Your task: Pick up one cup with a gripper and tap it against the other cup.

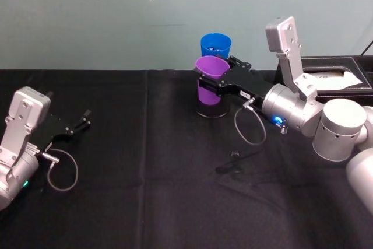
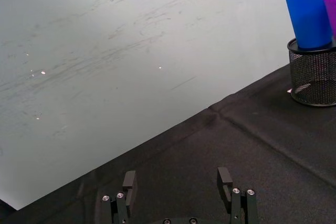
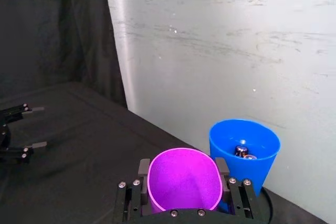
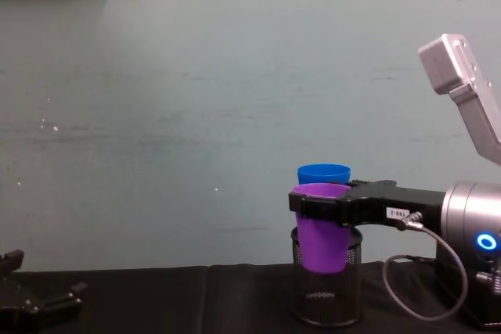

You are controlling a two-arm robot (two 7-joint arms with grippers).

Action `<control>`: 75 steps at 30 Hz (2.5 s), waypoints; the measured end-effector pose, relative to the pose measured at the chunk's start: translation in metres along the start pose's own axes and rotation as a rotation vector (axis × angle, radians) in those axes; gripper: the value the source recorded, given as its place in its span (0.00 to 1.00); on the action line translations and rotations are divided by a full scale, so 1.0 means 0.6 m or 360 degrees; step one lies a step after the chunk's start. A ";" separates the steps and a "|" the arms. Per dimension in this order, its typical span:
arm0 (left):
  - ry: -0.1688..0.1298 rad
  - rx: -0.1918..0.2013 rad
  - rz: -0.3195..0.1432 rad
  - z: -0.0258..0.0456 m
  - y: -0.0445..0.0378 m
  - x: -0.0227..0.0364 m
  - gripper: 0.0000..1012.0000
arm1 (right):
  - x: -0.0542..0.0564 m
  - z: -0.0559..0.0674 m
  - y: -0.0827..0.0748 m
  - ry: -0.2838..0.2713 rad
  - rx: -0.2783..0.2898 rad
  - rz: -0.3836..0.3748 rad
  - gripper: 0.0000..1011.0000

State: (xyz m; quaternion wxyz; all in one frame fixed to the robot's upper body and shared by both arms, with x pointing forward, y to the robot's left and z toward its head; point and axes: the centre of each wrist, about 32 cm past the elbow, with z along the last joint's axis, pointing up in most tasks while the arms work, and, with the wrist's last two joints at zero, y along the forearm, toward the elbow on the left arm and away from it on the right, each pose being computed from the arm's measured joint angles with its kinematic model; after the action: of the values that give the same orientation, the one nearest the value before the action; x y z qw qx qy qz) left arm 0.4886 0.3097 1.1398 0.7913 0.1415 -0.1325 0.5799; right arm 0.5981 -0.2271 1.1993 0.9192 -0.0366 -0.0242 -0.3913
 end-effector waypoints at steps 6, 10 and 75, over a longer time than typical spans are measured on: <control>0.0000 0.0000 0.0000 0.000 0.000 0.0000 0.99 | 0.008 0.002 0.007 0.0003 0.0007 -0.0015 0.74; 0.0000 0.0000 0.0000 0.000 0.000 0.0000 0.99 | 0.010 0.003 0.009 0.0002 0.0010 -0.0016 0.74; 0.0000 0.0000 0.0000 0.000 0.000 0.0000 0.99 | 0.015 0.008 0.015 0.0010 0.0016 -0.0015 0.74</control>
State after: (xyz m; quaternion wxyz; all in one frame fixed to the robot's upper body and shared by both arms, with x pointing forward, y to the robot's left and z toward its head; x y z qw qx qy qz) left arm 0.4886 0.3097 1.1398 0.7913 0.1415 -0.1325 0.5799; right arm 0.6107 -0.2267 1.2045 0.9176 -0.0306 -0.0235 -0.3956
